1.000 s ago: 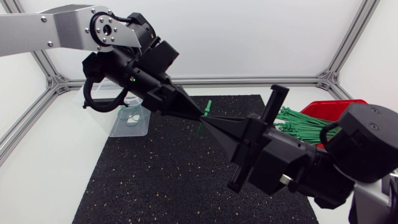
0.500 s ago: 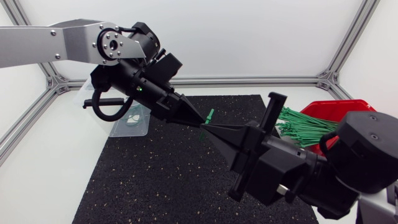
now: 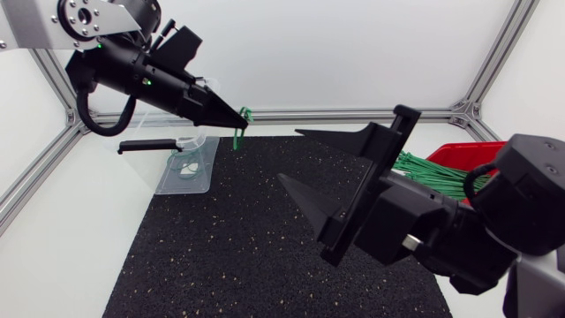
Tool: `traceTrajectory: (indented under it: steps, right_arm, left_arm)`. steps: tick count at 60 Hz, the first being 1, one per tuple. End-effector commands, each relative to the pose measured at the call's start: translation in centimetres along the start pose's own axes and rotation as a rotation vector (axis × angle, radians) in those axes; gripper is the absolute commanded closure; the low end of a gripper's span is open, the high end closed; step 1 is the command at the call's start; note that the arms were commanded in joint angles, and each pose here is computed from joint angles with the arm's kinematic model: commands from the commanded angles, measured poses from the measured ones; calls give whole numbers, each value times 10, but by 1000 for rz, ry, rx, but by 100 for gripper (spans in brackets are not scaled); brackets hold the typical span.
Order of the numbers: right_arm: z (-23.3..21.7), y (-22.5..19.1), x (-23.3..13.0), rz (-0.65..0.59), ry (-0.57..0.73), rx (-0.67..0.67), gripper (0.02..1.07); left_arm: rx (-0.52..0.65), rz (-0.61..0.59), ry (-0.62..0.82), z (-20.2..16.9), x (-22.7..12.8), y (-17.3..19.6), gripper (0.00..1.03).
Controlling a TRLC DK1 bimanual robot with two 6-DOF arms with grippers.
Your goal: Take a green cable tie from the red box, thread the tail through the head to close it, then place it in the transparent bin on the left.
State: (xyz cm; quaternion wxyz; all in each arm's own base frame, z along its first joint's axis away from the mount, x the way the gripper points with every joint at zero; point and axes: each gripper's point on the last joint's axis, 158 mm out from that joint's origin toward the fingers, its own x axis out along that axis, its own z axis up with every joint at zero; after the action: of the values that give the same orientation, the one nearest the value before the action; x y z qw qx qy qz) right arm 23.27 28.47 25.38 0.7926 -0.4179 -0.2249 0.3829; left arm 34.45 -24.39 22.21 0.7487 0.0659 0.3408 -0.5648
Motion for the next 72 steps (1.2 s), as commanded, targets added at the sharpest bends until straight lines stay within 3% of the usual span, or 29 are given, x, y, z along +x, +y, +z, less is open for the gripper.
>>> traceTrajectory:
  steps: [1, 9, 22, 31, 39, 42, 44, 47, 51, 58, 72]
  right_arm:
    - [-10, -12, 8, -16, 37, 42, 16]
    - [-33, -24, 14, -33, 111, 86, 12]
    - [-59, -30, 18, -51, 219, 119, 8]
    - [-74, -28, 15, -51, 283, 134, 7]
    - [-81, -26, 10, -39, 329, 155, 7]
    - [-82, -28, 9, -47, 341, 157, 7]
    - [-83, -29, 7, -48, 352, 165, 7]
    - [-83, -29, 5, -49, 360, 172, 7]
    - [-84, -33, 1, -58, 377, 178, 7]
    - [-89, -36, -4, -65, 408, 211, 7]
    - [-109, -72, -35, -194, 499, 302, 7]
  left_arm:
    - [-14, 152, -75, 28, -38, 28, 100]
    - [-105, 418, -96, 28, -74, 102, 100]
    - [-227, 606, -39, -5, -97, 172, 100]
    - [-279, 654, 5, -26, -96, 192, 100]
    - [-304, 719, 51, -43, -96, 207, 79]
    - [-327, 748, 68, -49, -97, 213, 58]
    - [-335, 759, 72, -50, -99, 214, 38]
    - [-343, 757, 72, -51, -98, 212, 27]
    - [-344, 772, 71, -49, -101, 208, 4]
    - [-342, 791, 77, -51, -106, 202, 4]
    - [-311, 869, 47, -51, -134, 180, 4]
